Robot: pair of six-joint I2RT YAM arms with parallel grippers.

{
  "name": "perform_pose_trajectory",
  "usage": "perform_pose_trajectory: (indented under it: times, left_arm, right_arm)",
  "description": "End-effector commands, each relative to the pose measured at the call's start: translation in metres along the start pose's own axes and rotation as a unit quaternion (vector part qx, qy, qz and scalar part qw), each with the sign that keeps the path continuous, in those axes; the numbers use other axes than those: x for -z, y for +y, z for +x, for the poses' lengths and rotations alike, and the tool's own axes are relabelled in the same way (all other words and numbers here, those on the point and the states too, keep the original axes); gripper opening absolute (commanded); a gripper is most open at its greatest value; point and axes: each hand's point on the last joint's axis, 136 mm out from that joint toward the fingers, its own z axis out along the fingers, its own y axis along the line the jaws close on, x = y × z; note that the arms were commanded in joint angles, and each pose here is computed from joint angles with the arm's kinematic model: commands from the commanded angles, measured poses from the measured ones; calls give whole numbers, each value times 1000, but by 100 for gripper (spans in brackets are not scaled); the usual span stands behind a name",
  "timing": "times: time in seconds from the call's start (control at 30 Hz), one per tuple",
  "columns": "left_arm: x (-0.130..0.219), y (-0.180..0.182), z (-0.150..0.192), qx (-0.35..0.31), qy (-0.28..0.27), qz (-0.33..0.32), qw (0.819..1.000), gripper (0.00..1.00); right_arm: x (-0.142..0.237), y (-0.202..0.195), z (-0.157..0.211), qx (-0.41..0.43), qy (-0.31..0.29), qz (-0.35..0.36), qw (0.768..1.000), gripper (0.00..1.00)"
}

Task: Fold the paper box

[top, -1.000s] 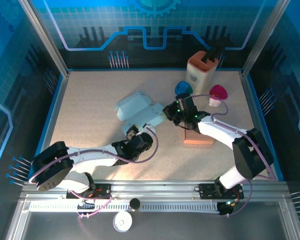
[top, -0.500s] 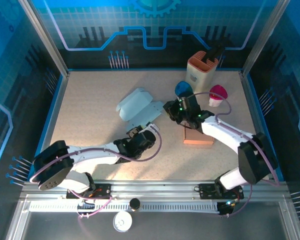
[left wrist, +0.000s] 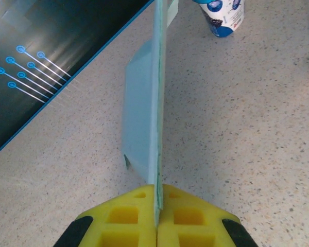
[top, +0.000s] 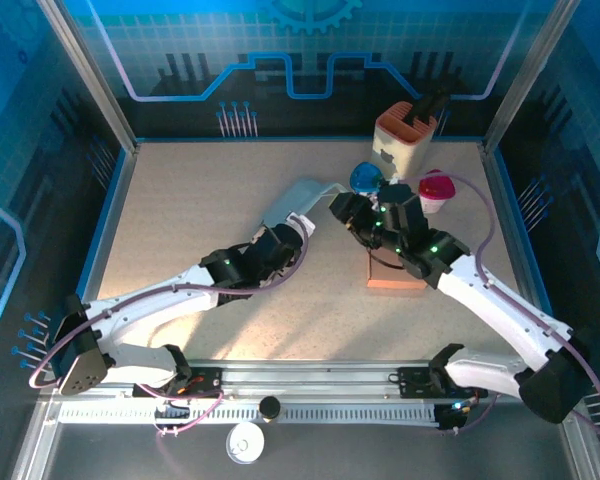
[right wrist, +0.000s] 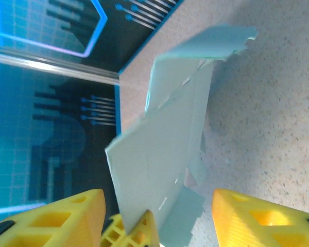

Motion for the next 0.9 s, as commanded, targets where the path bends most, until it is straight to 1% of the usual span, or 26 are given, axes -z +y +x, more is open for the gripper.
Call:
perform_pose_trajectory:
  times: [0.0,0.13,0.37,0.47,0.57,0.63,0.7,0.8,0.87]
  left_arm:
    - [0,-5,11,-12,43,18,999,0]
    - [2,-1,4,-6,41,14,999,0]
    - [6,-3,-8,-1,28,22,999,0]
    - [8,-5,-12,-3,18,24,1000,0]
    - [8,-8,-14,-10,12,26,1000,0]
    - [8,-9,-15,-15,13,24,1000,0]
    - [8,-10,-15,-19,12,24,999,0]
    - [7,-11,-16,-22,11,22,999,0]
    - [8,-12,-17,-23,9,22,999,0]
  right_arm:
    - [-1,17,4,18,-6,4,1000,57]
    - [-10,28,11,20,3,1,1000,58]
    - [-30,25,15,5,14,5,1000,57]
    - [-37,27,15,-5,20,1,1000,55]
    - [-43,29,14,-12,24,-6,1000,49]
    - [-44,30,13,-12,23,-6,1000,47]
    - [-46,30,14,-13,25,-6,1000,43]
    - [-50,27,15,-23,28,-7,999,36]
    - [-51,25,15,-29,29,-9,999,27]
